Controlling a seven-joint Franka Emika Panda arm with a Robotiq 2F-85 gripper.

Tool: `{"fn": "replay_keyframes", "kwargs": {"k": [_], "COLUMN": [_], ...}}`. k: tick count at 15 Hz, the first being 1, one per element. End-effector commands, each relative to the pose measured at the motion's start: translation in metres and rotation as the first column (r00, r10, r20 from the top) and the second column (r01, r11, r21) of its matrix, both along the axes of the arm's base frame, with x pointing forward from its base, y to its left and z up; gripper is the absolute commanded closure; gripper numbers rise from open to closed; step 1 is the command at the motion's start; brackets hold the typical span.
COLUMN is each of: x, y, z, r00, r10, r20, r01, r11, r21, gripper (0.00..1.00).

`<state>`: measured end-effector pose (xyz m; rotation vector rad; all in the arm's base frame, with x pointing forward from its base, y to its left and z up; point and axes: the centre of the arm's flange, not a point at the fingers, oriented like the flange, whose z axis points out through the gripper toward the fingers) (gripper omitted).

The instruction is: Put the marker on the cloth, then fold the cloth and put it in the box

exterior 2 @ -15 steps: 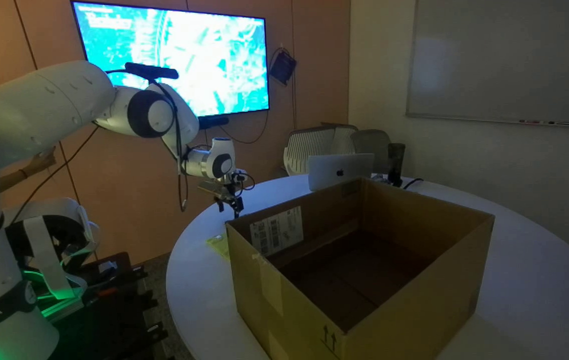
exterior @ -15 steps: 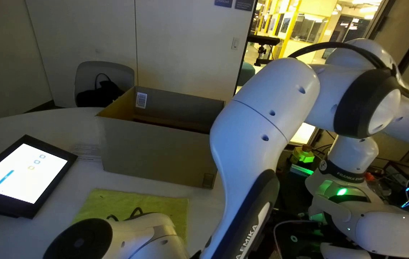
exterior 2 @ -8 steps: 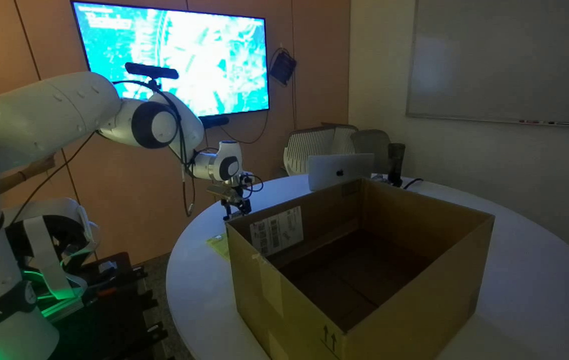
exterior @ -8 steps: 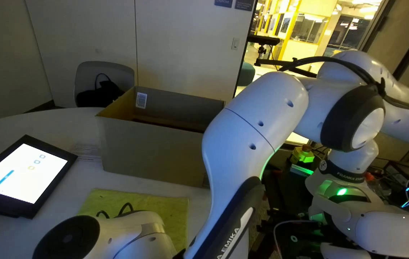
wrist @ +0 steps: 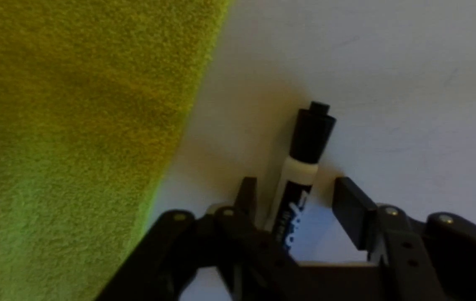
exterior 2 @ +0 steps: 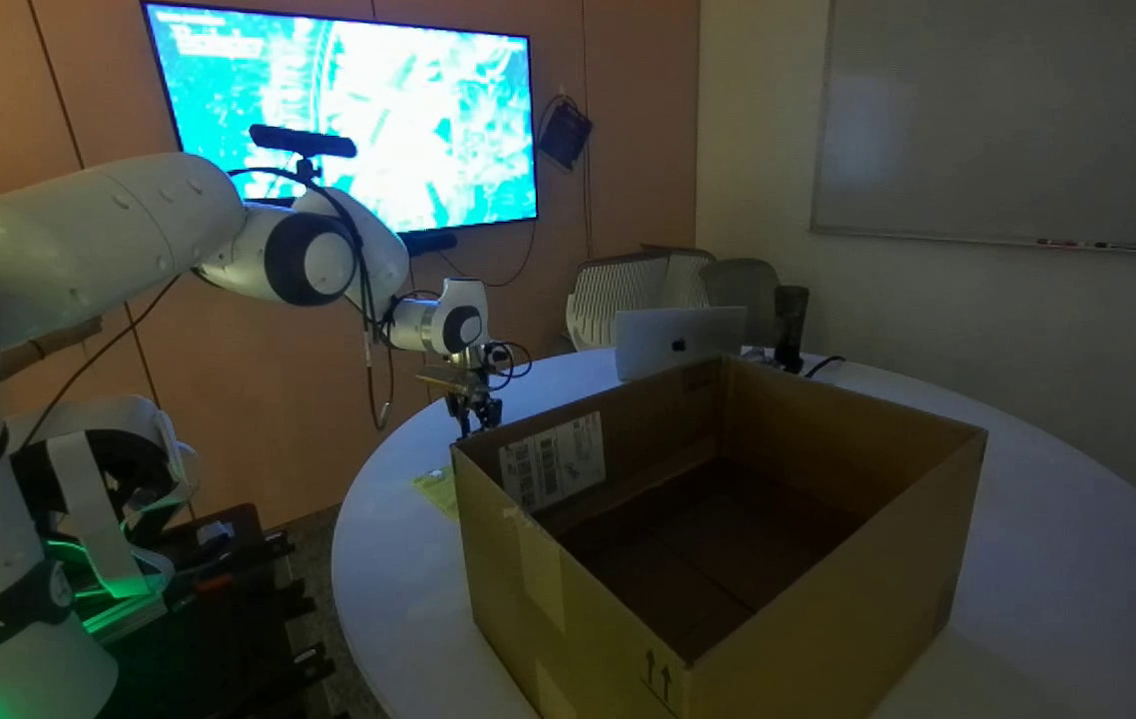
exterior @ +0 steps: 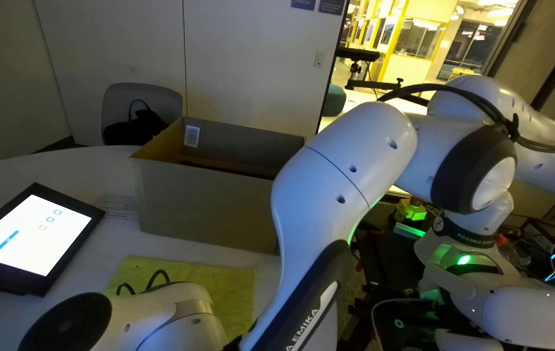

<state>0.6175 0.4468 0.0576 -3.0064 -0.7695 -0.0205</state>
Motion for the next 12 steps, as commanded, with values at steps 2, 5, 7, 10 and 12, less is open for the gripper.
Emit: {"fn": "replay_keyframes", "kwargs": {"k": [2, 5, 7, 10, 12], "x": [0.013, 0.013, 0.012, 0.014, 0.017], "y": [0.007, 0.000, -0.006, -0.022, -0.043], "z": [-0.005, 0.001, 0.006, 0.022, 0.035], "r00": [0.999, 0.997, 0.997, 0.998, 0.999], "r10": [0.050, 0.065, 0.070, 0.048, 0.018], "r20": [-0.022, -0.034, -0.043, -0.035, -0.032], "r01": [-0.051, -0.067, -0.072, -0.050, -0.020], "r11": [0.998, 0.997, 0.996, 0.997, 0.997], "r21": [-0.026, -0.049, -0.051, -0.060, -0.069], "gripper": [0.90, 0.93, 0.92, 0.92, 0.92]}}
